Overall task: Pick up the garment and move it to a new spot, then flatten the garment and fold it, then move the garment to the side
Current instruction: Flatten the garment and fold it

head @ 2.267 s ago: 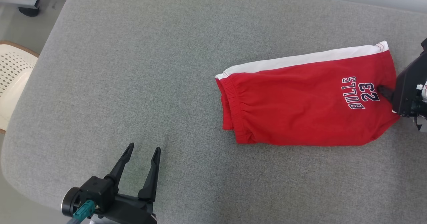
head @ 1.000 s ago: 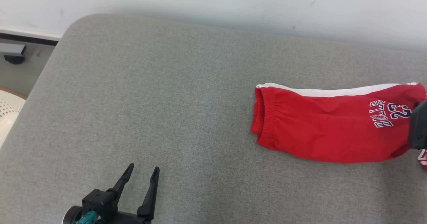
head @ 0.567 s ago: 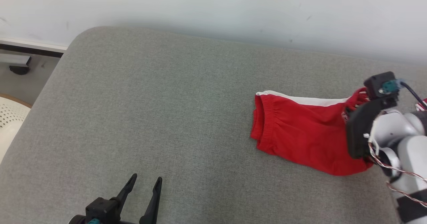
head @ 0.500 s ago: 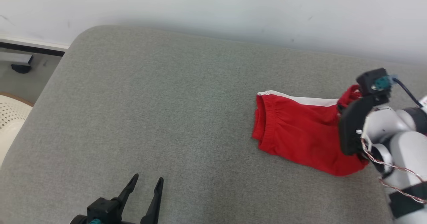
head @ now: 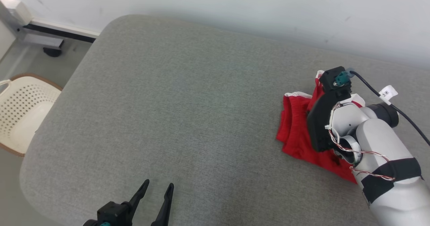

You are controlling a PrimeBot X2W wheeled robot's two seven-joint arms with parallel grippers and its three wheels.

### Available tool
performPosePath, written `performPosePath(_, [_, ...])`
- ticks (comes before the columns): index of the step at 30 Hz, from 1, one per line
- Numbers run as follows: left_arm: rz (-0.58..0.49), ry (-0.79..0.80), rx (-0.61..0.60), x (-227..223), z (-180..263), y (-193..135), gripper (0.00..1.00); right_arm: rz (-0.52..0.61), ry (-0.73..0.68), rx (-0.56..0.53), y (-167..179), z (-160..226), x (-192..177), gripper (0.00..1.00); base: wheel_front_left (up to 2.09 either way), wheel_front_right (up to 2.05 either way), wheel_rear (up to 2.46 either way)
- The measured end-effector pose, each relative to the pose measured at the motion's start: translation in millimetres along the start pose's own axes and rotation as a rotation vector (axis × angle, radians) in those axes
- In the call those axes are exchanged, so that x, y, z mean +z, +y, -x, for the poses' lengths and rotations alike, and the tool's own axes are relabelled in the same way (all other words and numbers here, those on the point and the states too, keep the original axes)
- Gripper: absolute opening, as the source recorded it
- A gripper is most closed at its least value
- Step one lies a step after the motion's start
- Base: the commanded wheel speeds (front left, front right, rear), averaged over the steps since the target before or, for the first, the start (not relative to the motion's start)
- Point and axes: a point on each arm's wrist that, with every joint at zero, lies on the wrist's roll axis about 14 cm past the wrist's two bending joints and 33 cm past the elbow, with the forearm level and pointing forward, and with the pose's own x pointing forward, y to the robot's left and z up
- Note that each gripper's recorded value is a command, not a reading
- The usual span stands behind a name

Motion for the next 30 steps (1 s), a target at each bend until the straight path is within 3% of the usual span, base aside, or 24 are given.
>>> performPosePath(6, [0.008,0.001,0.032,-2.2,5.8,8.0,1.0,0.014,0.013,0.059,21.7,-14.2,4.8,0.03,0.0,0.0,0.0])
performPosePath(7, [0.009,0.001,0.035,-2.5,6.0,8.2,1.0,0.009,0.008,0.07,25.1,-15.6,5.6,0.82,0.0,0.0,0.0])
performPosePath(8, [0.01,0.002,0.036,-2.8,6.1,8.4,1.0,0.001,0.004,0.083,28.6,-16.3,7.0,1.0,0.0,0.0,0.0])
performPosePath(13, [0.013,-0.007,0.044,-0.8,5.6,10.8,1.0,-0.013,-0.031,0.15,43.8,-8.7,17.7,1.0,0.0,0.0,0.0])
performPosePath(18, [0.004,-0.016,0.037,2.4,3.5,10.9,1.0,-0.034,-0.174,0.153,29.3,14.9,46.7,1.0,0.0,0.0,0.0])
performPosePath(24, [-0.006,-0.027,0.007,6.8,-1.3,3.4,1.0,-0.037,-0.319,0.043,-15.5,47.0,68.7,1.0,0.0,0.0,0.0])
performPosePath(30, [-0.008,-0.036,-0.014,10.1,-2.6,-2.4,1.0,-0.027,-0.267,-0.075,-50.3,52.9,31.2,1.0,0.0,0.0,0.0])
